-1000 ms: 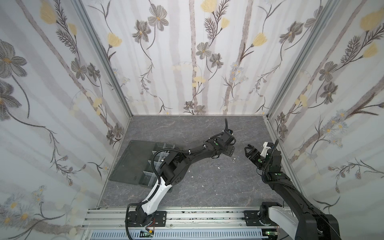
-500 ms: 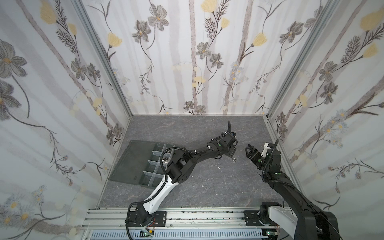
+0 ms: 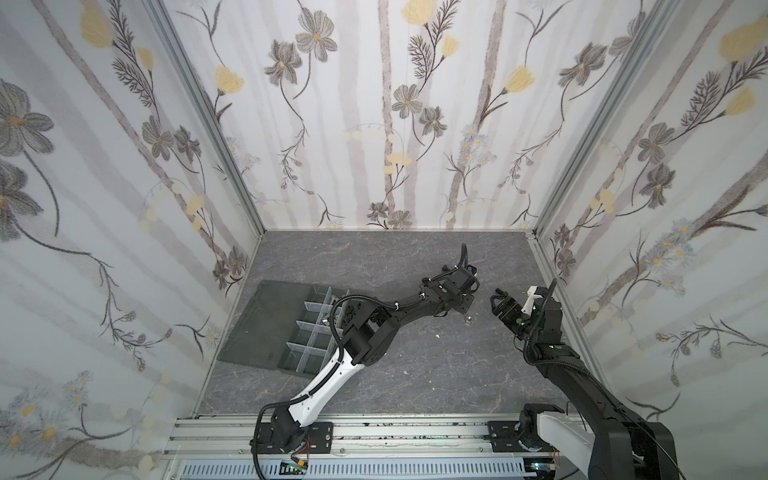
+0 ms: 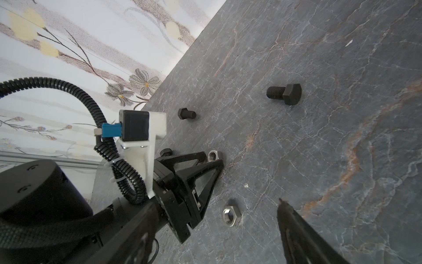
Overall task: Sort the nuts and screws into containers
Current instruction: 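Lower the left gripper onto a silver hex nut and close on it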
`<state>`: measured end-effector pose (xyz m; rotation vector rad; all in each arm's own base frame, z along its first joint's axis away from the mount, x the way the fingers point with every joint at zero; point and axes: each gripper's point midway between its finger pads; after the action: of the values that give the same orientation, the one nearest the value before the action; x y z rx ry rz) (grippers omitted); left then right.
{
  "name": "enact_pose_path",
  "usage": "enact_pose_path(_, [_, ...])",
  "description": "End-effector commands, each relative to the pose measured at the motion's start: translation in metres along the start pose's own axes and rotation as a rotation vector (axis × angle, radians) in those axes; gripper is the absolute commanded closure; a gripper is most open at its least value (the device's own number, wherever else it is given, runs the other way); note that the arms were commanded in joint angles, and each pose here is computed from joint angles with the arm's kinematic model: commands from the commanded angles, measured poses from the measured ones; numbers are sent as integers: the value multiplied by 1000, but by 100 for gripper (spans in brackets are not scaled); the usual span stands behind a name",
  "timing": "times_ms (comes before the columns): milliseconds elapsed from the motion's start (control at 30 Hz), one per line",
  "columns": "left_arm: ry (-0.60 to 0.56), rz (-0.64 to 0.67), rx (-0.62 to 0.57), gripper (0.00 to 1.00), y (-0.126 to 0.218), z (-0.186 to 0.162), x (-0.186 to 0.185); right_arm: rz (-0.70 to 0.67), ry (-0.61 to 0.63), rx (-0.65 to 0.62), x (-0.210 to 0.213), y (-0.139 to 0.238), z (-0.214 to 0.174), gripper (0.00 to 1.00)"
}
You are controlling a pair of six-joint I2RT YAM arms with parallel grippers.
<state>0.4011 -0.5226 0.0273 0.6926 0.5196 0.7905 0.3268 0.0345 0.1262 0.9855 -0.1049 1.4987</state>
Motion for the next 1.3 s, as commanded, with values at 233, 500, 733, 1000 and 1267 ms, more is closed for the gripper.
enact_pose_path(233, [-28,43,28,65,-7,-12,7,31,15,-21,7,0,5,17])
enact_pose_path(500, [-39,64,15,81,-3,-8,7,34,20,-22,7,0,5,17])
enact_pose_path(733, [-28,57,-35,84,19,11,4,55,55,-23,13,3,7,16])
enact_pose_path(1000, [13,20,-106,84,68,30,3,150,119,-19,35,10,9,17])
enact_pose_path(1267, [57,25,-163,84,121,27,17,199,166,10,57,11,2,18])
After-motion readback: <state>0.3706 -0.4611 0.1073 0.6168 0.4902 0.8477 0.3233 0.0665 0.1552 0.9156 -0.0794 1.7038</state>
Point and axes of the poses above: each gripper's point midway between its finger pads, its own y axis back along the fingers, its own x axis along the line the jaws close on, z = x × y, and after that the axes turned 6 degrees about y, right-handed
